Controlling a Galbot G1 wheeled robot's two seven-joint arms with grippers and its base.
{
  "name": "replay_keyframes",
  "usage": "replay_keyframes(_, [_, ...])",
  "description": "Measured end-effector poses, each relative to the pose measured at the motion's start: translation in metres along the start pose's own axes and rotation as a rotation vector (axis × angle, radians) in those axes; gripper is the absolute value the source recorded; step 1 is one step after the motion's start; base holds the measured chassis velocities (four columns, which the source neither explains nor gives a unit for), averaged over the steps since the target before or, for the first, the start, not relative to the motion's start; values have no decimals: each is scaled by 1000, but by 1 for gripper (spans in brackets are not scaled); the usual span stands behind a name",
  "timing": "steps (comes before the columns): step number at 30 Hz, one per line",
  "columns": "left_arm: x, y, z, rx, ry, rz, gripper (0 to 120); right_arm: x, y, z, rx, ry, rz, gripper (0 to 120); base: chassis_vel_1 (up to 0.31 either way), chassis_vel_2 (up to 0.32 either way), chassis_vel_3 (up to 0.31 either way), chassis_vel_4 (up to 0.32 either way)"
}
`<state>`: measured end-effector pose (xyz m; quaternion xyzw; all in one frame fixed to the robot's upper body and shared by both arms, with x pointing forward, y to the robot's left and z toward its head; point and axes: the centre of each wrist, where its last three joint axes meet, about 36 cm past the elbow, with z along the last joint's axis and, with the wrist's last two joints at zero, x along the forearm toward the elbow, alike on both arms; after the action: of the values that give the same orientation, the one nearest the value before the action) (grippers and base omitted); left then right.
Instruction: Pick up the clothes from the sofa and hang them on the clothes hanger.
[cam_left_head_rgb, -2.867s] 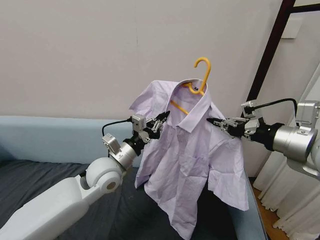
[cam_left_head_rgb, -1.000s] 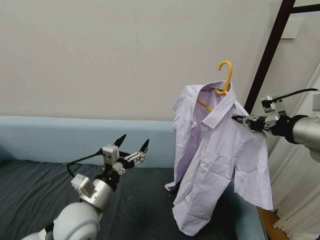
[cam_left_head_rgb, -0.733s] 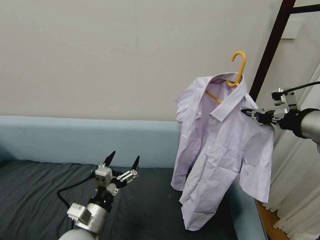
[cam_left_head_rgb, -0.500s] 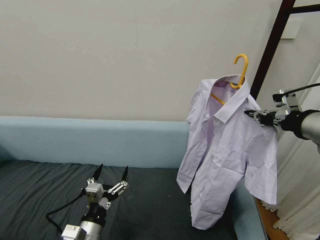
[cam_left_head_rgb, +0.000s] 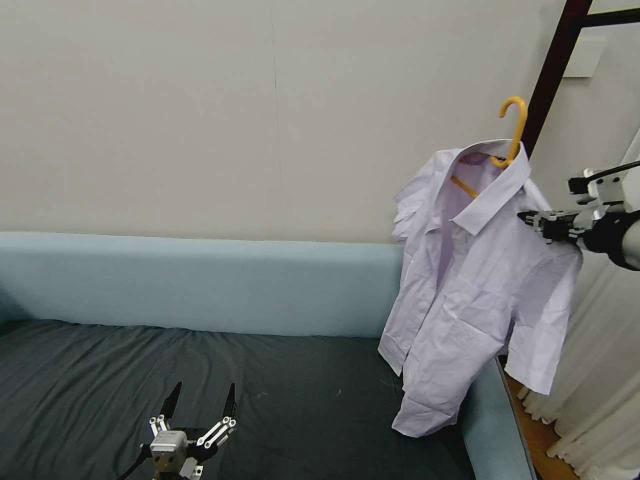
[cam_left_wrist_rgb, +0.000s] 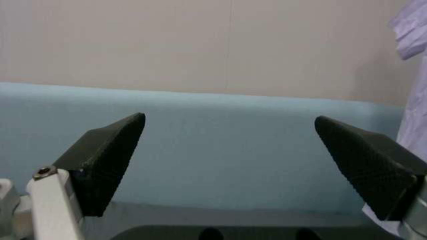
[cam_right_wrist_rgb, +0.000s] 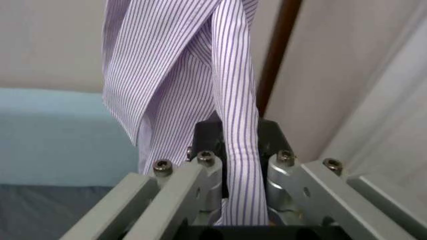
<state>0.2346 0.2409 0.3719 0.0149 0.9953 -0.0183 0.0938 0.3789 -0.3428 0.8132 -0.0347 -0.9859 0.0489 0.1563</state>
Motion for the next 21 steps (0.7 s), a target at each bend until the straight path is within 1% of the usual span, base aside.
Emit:
replay_keyframes(4, [-1,0,0,1,-2,1,100,10,-24,-23,-34,29,113,6,0,0,0,0])
replay_keyframes(5, [-1,0,0,1,-2,1,100,10,-24,-23,-34,29,113,6,0,0,0,0])
replay_keyframes(8, [-1,0,0,3,-2,2,100,16,-40,-38,-54,22,185,6,0,0,0,0])
replay_keyframes(9, [-1,0,0,3,-2,2,100,16,-40,-38,-54,22,185,6,0,0,0,0])
replay_keyframes(12, [-2,0,0,4,-1,3,100,17,-58,-48,-68,17,260,6,0,0,0,0])
replay_keyframes(14, [-2,0,0,4,-1,3,100,15,-63,-50,-68,17,284,6,0,0,0,0])
replay_keyframes(18, [-2,-1,-1,4,-1,4,100,6,-86,-54,-51,9,365,6,0,0,0,0])
replay_keyframes(19, [-2,-1,-1,4,-1,4,100,6,-86,-54,-51,9,365,6,0,0,0,0])
replay_keyframes(21, [-2,-1,-1,5,-1,4,100,-6,-101,-50,-37,12,394,6,0,0,0,0])
